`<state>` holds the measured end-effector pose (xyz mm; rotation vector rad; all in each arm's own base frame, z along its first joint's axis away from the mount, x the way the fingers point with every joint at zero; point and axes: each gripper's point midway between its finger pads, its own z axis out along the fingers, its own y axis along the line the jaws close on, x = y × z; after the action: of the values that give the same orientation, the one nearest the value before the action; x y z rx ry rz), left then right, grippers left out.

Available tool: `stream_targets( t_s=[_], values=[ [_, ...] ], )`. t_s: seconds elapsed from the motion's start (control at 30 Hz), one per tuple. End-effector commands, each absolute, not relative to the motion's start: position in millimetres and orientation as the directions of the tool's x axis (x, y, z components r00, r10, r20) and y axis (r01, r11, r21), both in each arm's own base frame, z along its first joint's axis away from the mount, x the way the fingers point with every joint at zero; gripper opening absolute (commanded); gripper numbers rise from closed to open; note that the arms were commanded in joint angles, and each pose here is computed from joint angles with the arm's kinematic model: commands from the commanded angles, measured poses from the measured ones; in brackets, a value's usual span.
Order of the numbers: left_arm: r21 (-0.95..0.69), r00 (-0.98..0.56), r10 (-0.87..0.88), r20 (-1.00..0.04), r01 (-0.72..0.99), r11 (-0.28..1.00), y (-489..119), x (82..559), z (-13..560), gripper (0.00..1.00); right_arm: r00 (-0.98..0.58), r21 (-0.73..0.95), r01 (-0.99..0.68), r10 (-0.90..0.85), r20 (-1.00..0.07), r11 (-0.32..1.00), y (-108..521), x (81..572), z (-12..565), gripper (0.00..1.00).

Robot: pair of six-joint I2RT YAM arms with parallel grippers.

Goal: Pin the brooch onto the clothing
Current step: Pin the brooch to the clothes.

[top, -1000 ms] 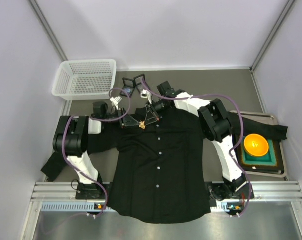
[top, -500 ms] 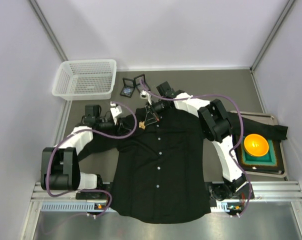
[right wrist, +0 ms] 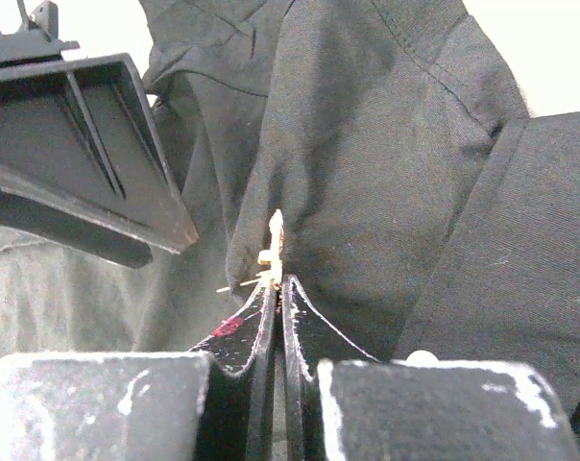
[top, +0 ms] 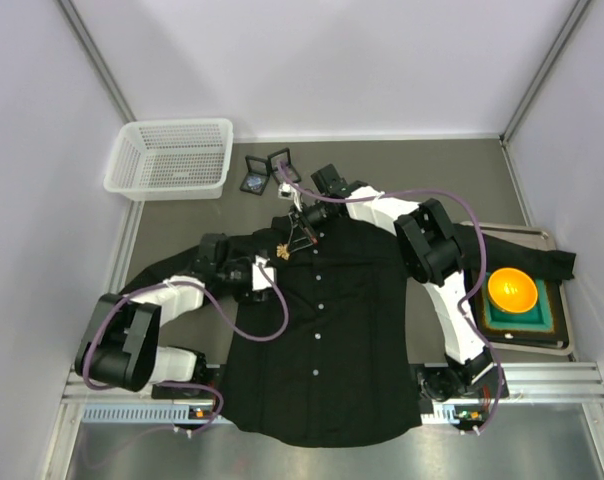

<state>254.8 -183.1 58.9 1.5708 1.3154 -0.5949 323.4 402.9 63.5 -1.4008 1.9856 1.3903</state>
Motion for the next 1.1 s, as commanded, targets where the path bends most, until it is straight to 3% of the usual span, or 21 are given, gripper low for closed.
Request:
stream_targets(
  t_s=[0.0,0.13,0.27,0.3,0.5,0.6,0.93,1.07],
  values=[
    [0.573,0.454,0.490,-0.745,0.811,0.119,-194.7,294.3,85.7,0.72,-0.408,0.484,-0.875,-0.512,-0.756,-0.019,409.4,318.2,69.0,0.00],
    [0.595,0.458,0.492,-0.740,0.787,0.162,-198.7,301.4,88.5,0.67,-0.410,0.488,-0.872,-0.510,-0.756,-0.022,409.1,318.0,69.0,0.00],
    [0.592,0.457,0.489,-0.743,0.790,0.161,-203.6,305.9,89.3,0.42,-0.415,0.497,-0.867,-0.508,-0.755,-0.031,408.6,314.8,70.5,0.00],
    [0.595,0.462,0.490,-0.740,0.789,0.155,-204.4,306.2,88.9,0.40,-0.416,0.501,-0.865,-0.509,-0.754,-0.034,409.0,313.6,69.8,0.00],
    [0.613,0.519,0.482,-0.706,0.789,0.049,-207.0,292.3,77.8,0.35,-0.420,0.508,-0.860,-0.505,-0.754,-0.042,409.2,311.6,73.0,0.00],
    [0.620,0.538,0.502,-0.677,0.785,-0.006,-204.4,284.7,64.7,0.38,-0.419,0.507,-0.861,-0.505,-0.755,-0.043,409.0,311.4,72.5,0.00],
    [0.642,0.526,0.561,-0.639,0.767,0.011,-203.7,301.6,55.5,0.34,-0.420,0.511,-0.858,-0.505,-0.754,-0.050,408.5,309.5,72.6,0.00],
    [0.652,0.520,0.583,-0.624,0.758,0.022,-203.5,308.7,52.3,0.27,-0.421,0.513,-0.857,-0.502,-0.755,-0.052,408.1,309.5,73.5,0.00]
  ],
)
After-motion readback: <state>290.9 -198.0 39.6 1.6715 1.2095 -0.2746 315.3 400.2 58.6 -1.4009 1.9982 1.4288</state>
